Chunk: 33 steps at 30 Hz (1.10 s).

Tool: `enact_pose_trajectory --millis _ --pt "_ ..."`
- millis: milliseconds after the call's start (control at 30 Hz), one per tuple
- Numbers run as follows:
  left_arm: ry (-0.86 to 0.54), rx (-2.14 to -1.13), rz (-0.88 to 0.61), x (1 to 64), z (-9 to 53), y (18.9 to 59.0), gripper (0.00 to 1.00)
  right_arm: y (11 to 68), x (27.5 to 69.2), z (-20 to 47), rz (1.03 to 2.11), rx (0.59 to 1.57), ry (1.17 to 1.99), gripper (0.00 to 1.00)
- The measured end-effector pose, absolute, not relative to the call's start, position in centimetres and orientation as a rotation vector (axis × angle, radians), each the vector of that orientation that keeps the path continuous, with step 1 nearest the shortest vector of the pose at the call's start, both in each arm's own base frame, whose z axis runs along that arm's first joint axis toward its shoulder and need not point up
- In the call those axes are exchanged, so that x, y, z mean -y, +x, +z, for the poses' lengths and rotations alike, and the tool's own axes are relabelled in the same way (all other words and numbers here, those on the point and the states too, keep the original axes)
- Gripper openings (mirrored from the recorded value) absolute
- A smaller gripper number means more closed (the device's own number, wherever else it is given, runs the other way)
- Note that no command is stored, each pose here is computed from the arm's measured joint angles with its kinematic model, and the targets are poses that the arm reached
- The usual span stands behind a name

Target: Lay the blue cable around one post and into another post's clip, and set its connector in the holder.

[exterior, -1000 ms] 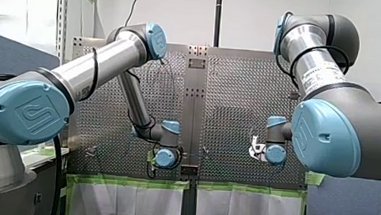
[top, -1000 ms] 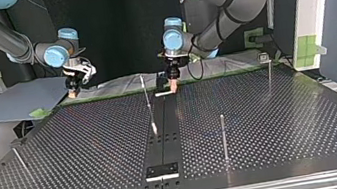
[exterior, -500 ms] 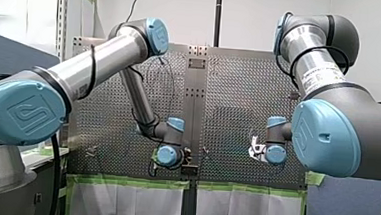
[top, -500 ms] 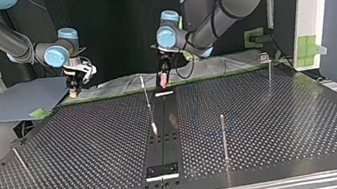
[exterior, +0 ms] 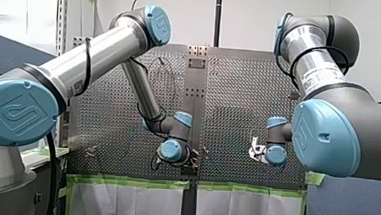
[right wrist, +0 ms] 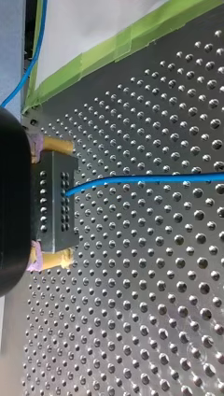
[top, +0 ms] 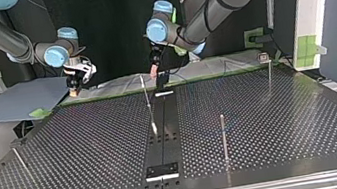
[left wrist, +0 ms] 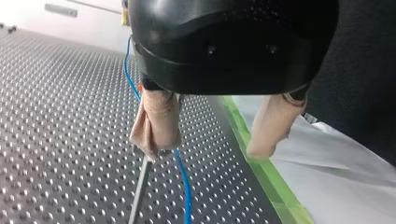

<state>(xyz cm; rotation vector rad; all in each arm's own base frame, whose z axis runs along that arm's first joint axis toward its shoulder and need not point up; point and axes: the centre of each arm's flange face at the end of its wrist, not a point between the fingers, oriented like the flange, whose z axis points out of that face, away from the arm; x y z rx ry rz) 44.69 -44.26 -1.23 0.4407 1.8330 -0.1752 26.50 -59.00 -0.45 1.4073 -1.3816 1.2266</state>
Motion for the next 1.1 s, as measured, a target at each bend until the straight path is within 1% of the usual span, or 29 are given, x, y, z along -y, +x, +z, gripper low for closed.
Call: enact_pose_trajectory --millis 300,1100 --pt "0.449 -1.777 -0.175 45.5 1.7 44.5 1.00 26.3 59.0 -0.6 1.230 1.387 1.410 0.00" --pt "0.400 -1.785 -0.184 45.2 2.0 44.7 1.00 26.2 59.0 -0.8 1.234 1.392 1.420 0.00"
